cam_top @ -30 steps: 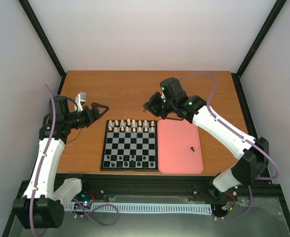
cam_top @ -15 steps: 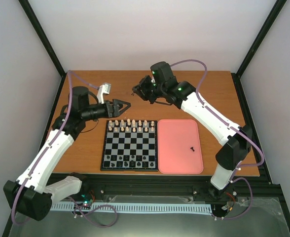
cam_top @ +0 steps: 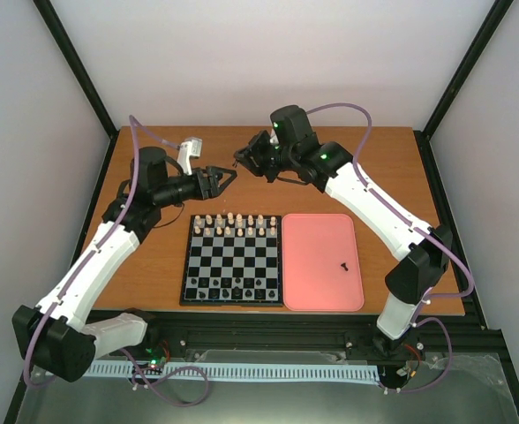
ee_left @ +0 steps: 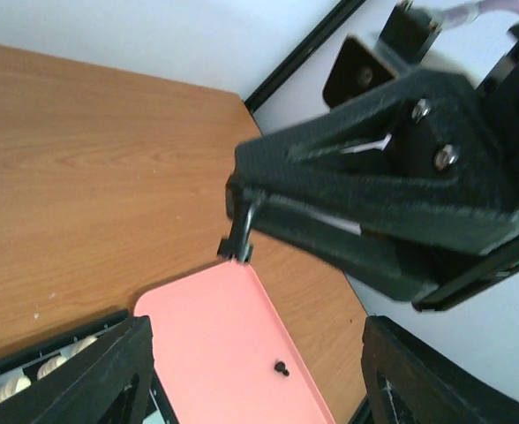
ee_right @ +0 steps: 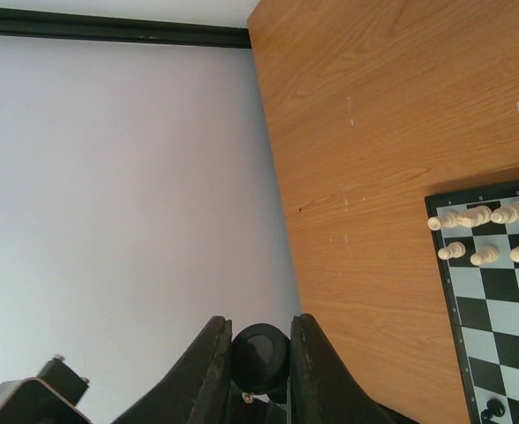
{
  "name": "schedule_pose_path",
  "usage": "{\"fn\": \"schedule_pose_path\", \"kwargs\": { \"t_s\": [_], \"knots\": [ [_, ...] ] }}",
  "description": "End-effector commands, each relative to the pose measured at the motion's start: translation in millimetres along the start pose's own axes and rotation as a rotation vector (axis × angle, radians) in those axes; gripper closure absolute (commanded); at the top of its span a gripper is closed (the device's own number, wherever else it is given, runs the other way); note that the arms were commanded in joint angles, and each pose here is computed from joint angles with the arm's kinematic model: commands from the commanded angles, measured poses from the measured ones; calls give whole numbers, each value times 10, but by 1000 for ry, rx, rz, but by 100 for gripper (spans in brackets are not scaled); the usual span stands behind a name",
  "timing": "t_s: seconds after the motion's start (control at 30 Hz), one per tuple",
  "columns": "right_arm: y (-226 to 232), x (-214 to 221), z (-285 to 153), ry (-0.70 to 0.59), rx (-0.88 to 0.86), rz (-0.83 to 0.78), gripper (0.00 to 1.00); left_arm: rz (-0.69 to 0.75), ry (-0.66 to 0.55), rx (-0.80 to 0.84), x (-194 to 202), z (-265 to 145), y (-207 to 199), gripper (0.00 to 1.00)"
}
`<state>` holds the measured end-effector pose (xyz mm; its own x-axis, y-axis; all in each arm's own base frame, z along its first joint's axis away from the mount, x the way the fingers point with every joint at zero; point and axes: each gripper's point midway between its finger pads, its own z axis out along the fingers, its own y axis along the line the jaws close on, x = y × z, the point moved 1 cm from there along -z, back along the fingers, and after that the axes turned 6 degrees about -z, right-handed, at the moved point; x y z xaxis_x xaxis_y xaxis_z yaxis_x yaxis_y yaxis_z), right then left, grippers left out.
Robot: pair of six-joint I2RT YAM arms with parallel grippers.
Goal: Set up the chess pieces on the board
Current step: Place the chess piece on the chessboard.
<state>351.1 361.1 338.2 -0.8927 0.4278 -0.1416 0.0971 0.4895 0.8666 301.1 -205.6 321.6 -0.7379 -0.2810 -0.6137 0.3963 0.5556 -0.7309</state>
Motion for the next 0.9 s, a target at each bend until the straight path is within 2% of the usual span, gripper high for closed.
{"fn": "schedule_pose_path", "kwargs": {
  "t_s": [0.0, 0.47, 0.53, 0.57, 0.63, 0.73, 0.87],
  "knots": [
    [131, 22, -4, 22, -36, 6, 92, 91, -108, 69, -333, -20, -289, 34],
    [247, 44, 1, 44, -53, -7, 92, 93, -157, 80, -471, 50, -293, 45],
    [244, 47, 5, 47, -53, -6, 92, 72, -165, 71, -506, 70, -272, 54],
    [242, 48, 11, 49, -54, -7, 92, 62, -167, 67, -522, 87, -262, 61],
    [257, 45, 12, 51, -59, -8, 92, 47, -170, 65, -533, 119, -234, 67],
    [273, 44, 8, 51, -61, -13, 92, 40, -187, 69, -539, 114, -226, 71],
    [284, 52, 7, 58, -63, -17, 92, 40, -216, 87, -572, 96, -249, 70]
  ]
}}
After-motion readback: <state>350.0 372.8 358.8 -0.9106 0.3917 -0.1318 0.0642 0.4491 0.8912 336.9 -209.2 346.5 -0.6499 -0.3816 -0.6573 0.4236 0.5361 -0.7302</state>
